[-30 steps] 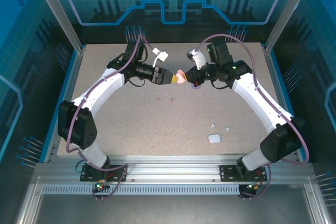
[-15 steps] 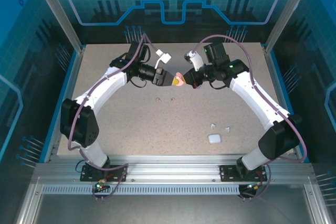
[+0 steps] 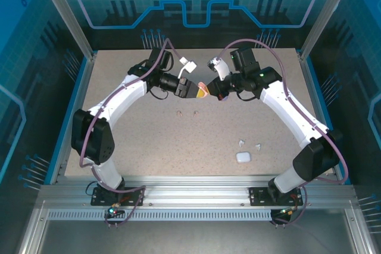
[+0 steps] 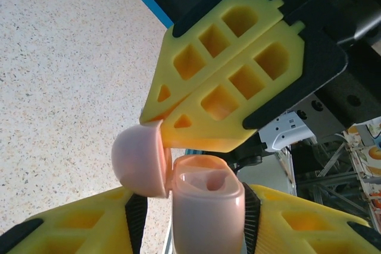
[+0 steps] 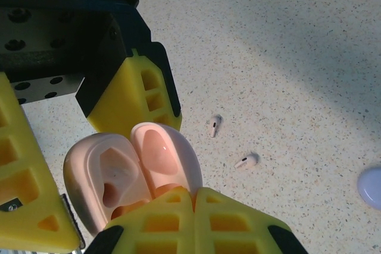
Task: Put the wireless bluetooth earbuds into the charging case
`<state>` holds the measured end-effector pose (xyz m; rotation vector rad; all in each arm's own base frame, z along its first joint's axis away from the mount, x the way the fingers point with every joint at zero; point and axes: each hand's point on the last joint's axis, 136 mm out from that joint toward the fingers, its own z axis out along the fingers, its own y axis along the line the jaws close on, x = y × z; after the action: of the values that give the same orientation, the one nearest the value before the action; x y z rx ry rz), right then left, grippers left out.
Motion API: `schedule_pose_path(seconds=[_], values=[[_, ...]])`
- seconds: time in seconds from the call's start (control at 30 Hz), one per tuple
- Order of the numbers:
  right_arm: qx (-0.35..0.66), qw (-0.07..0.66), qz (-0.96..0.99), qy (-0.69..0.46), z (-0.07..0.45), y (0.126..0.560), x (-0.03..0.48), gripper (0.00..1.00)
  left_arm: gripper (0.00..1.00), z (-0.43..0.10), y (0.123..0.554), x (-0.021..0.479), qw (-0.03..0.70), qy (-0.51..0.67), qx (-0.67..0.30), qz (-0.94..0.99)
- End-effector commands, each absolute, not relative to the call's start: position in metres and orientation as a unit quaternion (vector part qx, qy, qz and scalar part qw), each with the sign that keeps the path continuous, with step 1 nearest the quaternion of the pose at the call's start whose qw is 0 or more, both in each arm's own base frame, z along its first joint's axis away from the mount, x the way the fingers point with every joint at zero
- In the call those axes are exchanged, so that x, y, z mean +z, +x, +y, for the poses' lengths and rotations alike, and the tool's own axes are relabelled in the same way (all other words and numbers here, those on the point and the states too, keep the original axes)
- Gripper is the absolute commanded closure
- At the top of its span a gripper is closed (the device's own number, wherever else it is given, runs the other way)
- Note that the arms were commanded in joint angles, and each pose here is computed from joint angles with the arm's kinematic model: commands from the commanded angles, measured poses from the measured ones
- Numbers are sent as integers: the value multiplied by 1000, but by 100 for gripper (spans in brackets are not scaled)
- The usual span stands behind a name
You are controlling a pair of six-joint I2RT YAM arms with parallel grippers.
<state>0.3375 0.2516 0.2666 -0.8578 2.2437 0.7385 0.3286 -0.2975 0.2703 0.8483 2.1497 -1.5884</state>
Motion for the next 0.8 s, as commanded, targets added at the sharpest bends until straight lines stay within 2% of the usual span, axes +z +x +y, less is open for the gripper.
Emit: schedule_pose_path(seconds=[0.0,0.3,0.47,0.53,0.57,0.63,0.77], values=[[283,301,846,-338,258,333,267,100,55,-300,326,281,171,312,-567,743],[282,302,846,-337,258,334,267,100,71,-300,327,280,172,311,-566,744],[277,306,848,-331,256,336,269,100,86,-300,328,279,175,312,-563,745],[267,320,852,-316,252,340,277,78,93,-298,329,279,179,310,-560,747],[265,329,853,-308,250,341,283,71,98,-298,330,279,182,310,-557,748],[266,354,848,-292,245,340,303,54,100,-292,333,280,195,304,-555,750],[274,388,842,-254,235,335,339,33,100,-268,353,289,257,265,-540,756]])
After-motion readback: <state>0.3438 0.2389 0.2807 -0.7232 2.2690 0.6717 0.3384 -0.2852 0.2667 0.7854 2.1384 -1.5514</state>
